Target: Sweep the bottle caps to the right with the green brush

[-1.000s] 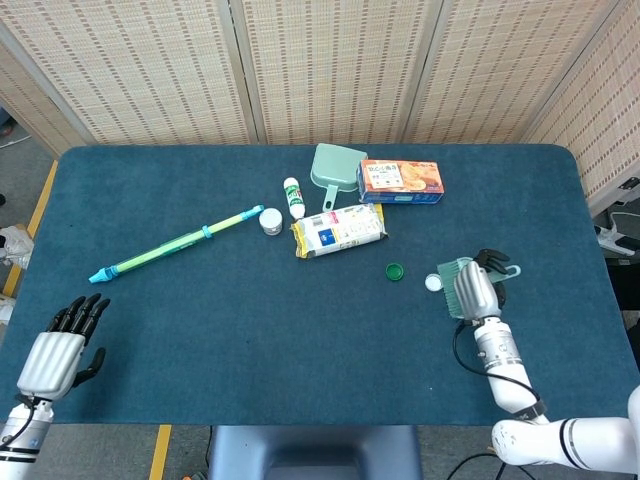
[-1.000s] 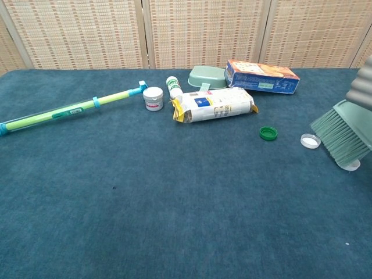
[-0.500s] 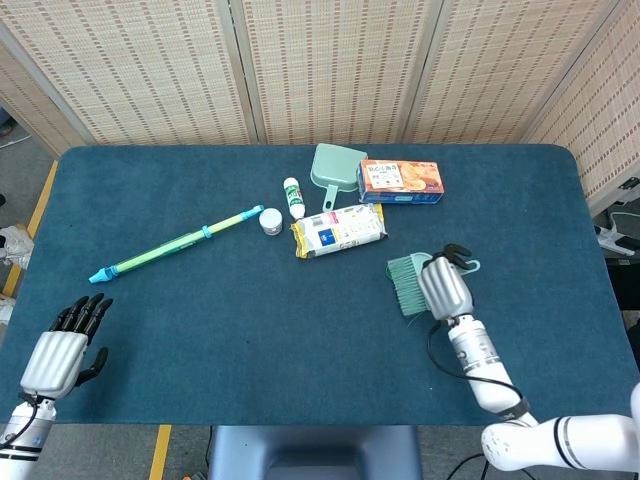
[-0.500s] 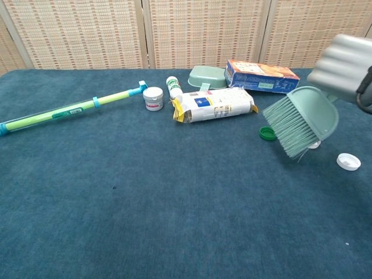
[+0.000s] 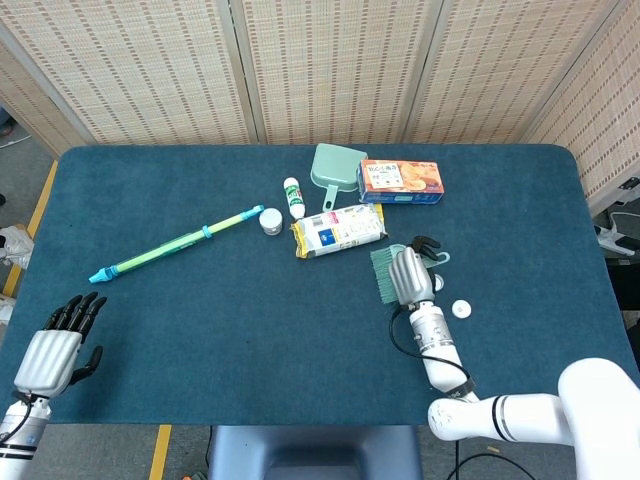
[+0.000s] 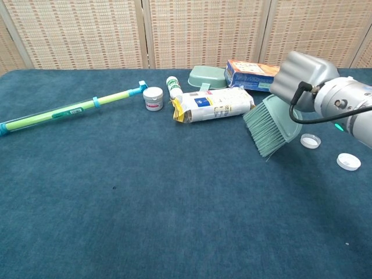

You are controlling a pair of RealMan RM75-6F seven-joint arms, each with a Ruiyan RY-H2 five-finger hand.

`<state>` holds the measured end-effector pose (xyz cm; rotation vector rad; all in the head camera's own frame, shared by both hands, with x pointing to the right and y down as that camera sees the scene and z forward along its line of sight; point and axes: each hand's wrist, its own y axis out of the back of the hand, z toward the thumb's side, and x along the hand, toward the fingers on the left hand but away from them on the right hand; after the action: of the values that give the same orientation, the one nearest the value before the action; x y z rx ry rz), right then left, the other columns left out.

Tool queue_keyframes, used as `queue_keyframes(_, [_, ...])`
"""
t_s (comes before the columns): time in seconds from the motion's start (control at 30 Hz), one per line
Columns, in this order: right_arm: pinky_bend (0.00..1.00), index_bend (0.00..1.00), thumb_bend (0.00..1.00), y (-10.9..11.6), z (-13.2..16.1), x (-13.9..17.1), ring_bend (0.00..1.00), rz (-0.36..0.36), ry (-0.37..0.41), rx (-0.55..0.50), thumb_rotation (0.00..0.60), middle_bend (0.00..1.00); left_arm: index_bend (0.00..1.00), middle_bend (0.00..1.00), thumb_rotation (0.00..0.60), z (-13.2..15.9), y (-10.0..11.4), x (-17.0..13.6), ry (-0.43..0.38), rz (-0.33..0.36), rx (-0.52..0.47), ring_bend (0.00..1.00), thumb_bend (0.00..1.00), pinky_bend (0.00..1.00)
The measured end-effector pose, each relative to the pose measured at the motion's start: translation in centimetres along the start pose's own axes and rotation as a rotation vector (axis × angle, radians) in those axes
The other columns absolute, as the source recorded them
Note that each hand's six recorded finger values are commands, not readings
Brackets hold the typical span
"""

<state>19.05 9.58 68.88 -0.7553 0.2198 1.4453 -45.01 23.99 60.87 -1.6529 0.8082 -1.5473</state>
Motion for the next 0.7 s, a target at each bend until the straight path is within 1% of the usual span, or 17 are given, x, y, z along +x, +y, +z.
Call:
queue_keyframes(0.2, [0.48, 0.93, 0.42, -1.0, 0.4, -0.8, 0.58, 0.039, 0.004, 0.025, 0.6, 0.83, 0.0, 0.0, 0.6, 0.0, -0.1, 0.1, 0.01, 0.005, 0.012, 0.01, 0.45, 0.16])
queue_keyframes(0.3, [0.48, 0.93, 0.42, -1.8, 0.2, -1.0, 0.58, 0.063, -0.003, 0.027, 0.6, 0.83, 0.0, 0.0, 0.6, -0.1, -0.1, 0.2, 0.015, 0.003, 0.012, 0.01, 0.45, 0.16])
queue_keyframes(0.53, [0.48, 0.93, 0.42, -3.3, -0.5, -0.9, 0.58, 0.087, -0.005, 0.034, 0.6, 0.83, 0.0, 0.0, 0.6, -0.3, -0.2, 0.4, 0.025, 0.001, 0.013, 0.01, 0.45, 0.16])
queue_keyframes(0.63, [0.48, 0.93, 0.42, -5.3, -1.4, -0.5, 0.58, 0.122, -0.017, 0.058, 0.6, 0.83, 0.0, 0.0, 0.6, -0.2, -0.4, 0.4, 0.023, -0.006, 0.02, 0.01, 0.45, 0.16])
queue_keyframes(0.7, [0.48, 0.93, 0.42, -7.1, -2.3, -0.1, 0.58, 0.149, -0.023, 0.081, 0.6, 0.83, 0.0, 0.0, 0.6, 0.0, -0.6, 0.5, 0.021, -0.011, 0.024, 0.01, 0.45, 0.16])
